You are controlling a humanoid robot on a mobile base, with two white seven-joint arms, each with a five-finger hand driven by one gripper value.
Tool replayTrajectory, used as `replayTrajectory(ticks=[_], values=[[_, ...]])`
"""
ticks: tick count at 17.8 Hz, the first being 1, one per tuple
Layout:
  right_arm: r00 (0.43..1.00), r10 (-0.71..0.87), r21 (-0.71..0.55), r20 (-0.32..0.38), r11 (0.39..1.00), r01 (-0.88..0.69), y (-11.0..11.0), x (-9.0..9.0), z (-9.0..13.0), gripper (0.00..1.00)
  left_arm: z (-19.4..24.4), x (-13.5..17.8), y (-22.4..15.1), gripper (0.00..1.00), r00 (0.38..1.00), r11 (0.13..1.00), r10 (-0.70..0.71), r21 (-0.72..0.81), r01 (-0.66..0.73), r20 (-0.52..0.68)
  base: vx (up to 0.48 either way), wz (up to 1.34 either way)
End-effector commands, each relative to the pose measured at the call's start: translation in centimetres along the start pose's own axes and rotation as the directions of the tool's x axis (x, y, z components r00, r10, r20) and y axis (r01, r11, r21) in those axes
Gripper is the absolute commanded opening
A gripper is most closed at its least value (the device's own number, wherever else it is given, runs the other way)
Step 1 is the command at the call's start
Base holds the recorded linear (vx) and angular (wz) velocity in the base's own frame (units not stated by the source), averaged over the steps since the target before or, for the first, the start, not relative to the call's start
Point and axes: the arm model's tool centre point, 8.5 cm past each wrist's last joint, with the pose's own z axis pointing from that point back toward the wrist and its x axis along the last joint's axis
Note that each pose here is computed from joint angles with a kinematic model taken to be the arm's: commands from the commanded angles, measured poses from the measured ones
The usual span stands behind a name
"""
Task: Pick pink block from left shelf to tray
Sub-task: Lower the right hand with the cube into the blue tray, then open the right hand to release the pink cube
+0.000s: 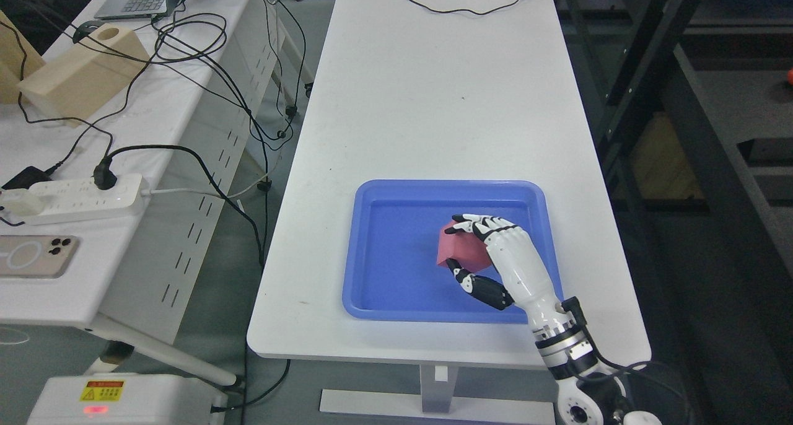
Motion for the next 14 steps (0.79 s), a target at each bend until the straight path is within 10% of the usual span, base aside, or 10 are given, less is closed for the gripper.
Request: replayTrajectory(ticks=[1, 14], values=[[1.0, -0.013, 0.049, -0.026, 0.999, 0.014, 1.0, -0.5, 0.5, 0.49, -0.1, 2.5, 0.9, 1.0, 0.999, 1.0, 0.008, 0.014, -0.009, 0.047, 0.022, 0.0], [0.966, -0.226, -0.023, -0.127, 0.974, 0.225, 0.1, -1.8, 0.6, 0.99, -0.1, 2.5, 0.9, 1.0, 0.999, 1.0, 0.008, 0.014, -0.009, 0.047, 0.0, 0.0]])
